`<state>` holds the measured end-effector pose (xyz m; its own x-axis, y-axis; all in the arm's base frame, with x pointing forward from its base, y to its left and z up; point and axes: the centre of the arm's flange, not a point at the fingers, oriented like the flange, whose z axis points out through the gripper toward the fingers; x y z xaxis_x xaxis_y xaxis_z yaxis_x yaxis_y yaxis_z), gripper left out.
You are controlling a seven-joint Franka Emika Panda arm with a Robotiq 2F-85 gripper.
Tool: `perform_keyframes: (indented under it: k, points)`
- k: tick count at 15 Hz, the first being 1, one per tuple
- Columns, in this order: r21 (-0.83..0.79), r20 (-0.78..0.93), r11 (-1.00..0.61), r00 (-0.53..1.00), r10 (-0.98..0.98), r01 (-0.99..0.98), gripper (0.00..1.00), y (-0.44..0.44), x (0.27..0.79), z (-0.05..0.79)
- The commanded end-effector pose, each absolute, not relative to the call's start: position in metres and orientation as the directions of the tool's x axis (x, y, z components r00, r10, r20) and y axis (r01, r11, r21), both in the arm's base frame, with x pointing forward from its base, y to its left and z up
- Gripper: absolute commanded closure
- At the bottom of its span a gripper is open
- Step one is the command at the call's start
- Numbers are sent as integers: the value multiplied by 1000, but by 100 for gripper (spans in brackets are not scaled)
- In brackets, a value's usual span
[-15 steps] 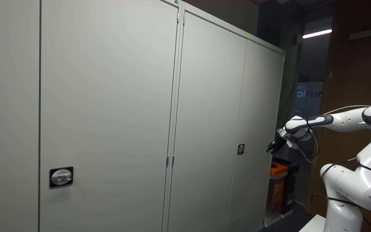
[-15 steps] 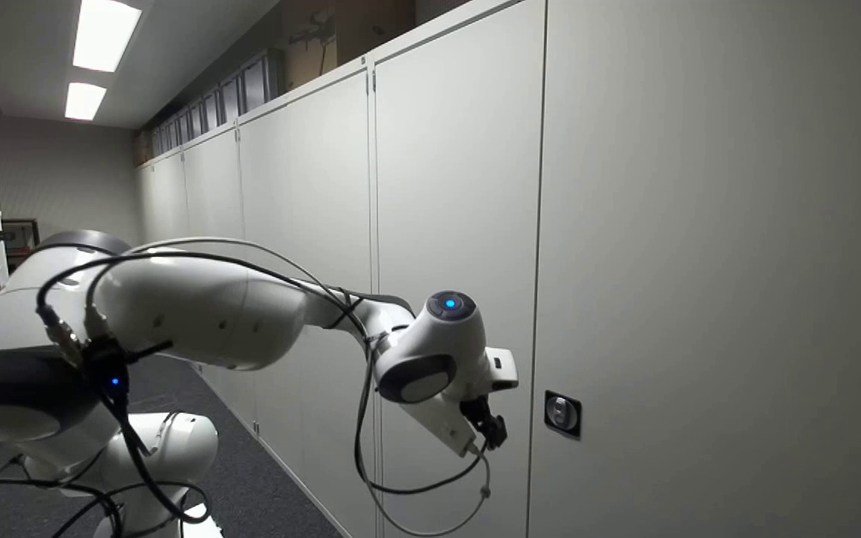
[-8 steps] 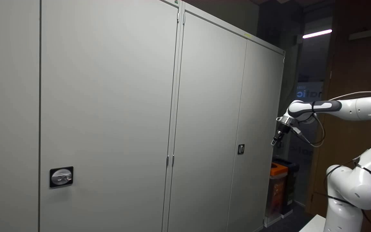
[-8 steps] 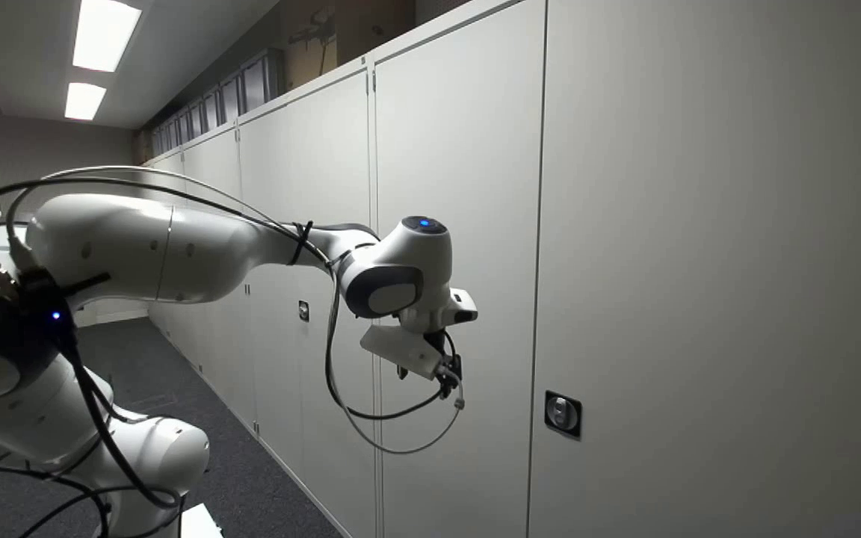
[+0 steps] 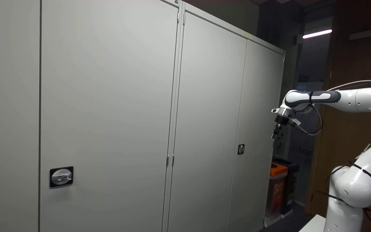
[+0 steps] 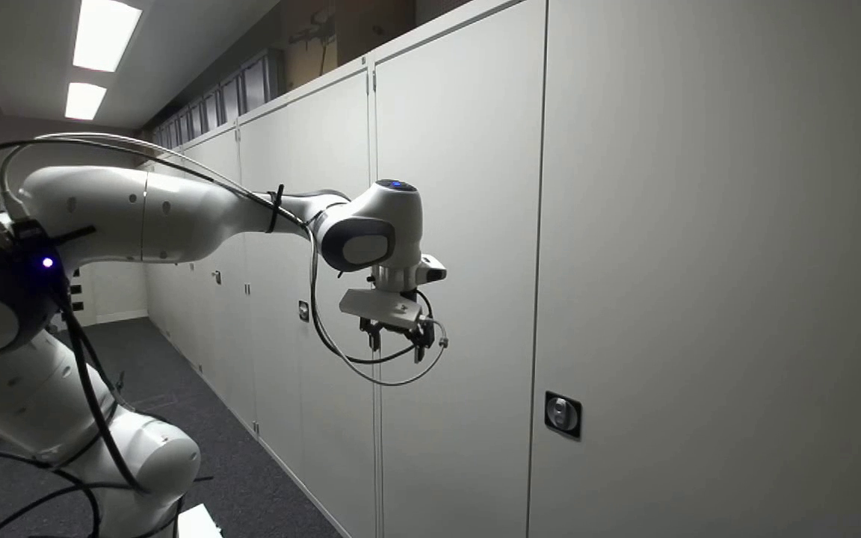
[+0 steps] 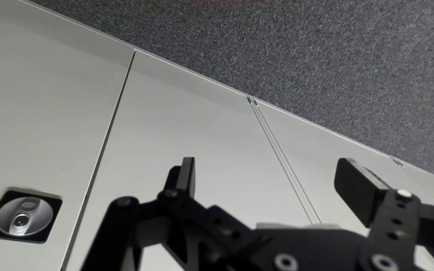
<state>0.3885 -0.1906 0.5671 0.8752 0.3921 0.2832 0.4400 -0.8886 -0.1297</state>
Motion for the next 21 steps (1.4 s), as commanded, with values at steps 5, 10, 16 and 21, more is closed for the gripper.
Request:
perform_keyframes:
  k: [5, 10, 16, 21]
  points:
    - [-42, 179, -865, 855, 486, 500, 0, -144, 405, 596]
    - [-80, 210, -873, 864, 458, 482, 0, -117, 418, 606]
    - [-111, 213, -905, 899, 382, 411, 0, -108, 428, 607]
    - [-91, 218, -900, 891, 399, 426, 0, -107, 421, 596]
